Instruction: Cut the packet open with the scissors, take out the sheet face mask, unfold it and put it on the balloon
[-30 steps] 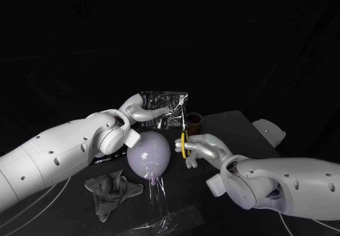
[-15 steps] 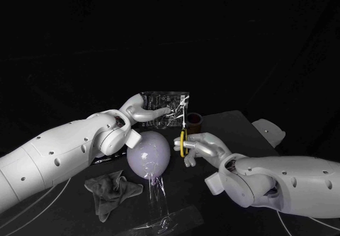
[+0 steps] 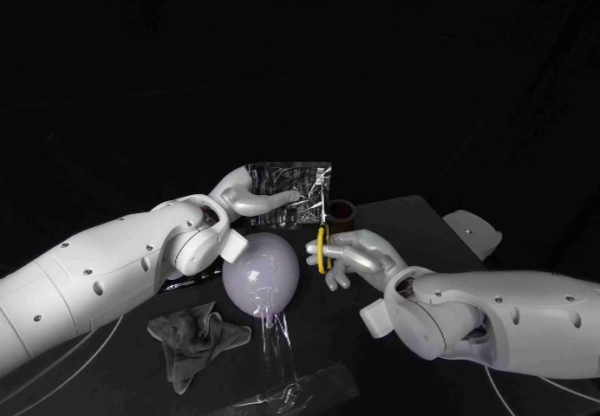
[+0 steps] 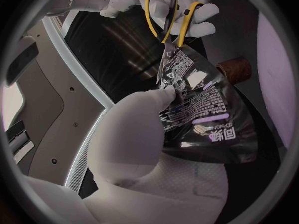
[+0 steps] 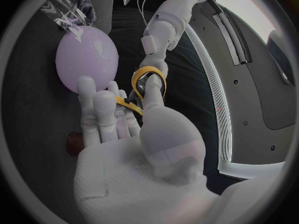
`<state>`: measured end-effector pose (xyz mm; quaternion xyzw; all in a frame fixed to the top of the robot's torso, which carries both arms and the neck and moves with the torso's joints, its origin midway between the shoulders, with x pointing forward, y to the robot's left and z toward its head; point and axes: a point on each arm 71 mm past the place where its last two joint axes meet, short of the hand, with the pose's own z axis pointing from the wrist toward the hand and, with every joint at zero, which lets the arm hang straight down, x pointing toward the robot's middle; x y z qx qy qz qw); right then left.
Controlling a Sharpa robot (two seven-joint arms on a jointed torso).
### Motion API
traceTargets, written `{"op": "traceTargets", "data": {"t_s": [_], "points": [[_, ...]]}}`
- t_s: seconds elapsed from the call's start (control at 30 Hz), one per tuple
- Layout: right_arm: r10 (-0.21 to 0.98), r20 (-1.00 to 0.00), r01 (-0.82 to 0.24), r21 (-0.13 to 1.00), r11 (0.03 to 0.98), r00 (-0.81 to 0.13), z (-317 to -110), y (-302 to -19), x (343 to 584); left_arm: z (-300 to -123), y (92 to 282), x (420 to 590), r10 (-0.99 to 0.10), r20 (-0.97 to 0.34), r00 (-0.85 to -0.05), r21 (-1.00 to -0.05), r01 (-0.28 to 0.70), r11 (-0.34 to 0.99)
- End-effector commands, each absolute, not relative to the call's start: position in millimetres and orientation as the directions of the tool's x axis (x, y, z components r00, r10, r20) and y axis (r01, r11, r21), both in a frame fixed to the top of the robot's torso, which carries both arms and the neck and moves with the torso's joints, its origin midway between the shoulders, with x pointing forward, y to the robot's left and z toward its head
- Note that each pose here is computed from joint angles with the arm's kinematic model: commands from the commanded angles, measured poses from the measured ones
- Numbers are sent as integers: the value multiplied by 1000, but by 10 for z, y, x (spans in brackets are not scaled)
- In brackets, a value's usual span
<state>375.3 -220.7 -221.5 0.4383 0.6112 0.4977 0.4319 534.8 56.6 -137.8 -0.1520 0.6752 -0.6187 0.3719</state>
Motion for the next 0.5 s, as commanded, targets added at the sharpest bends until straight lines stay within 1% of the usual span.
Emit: {"op": "traceTargets", "data": {"t_s": [0.03,0.5], "points": [[968,-93,70,991,112,-233,-2172,-2218,3786,-1370,532,5322,-650,-312,-693,-949,264,173],[967,-109,58,990,125,-231,-2165,-2244,3819,-1365,534,5322,-653,-313,-689,-948,271,168]]}}
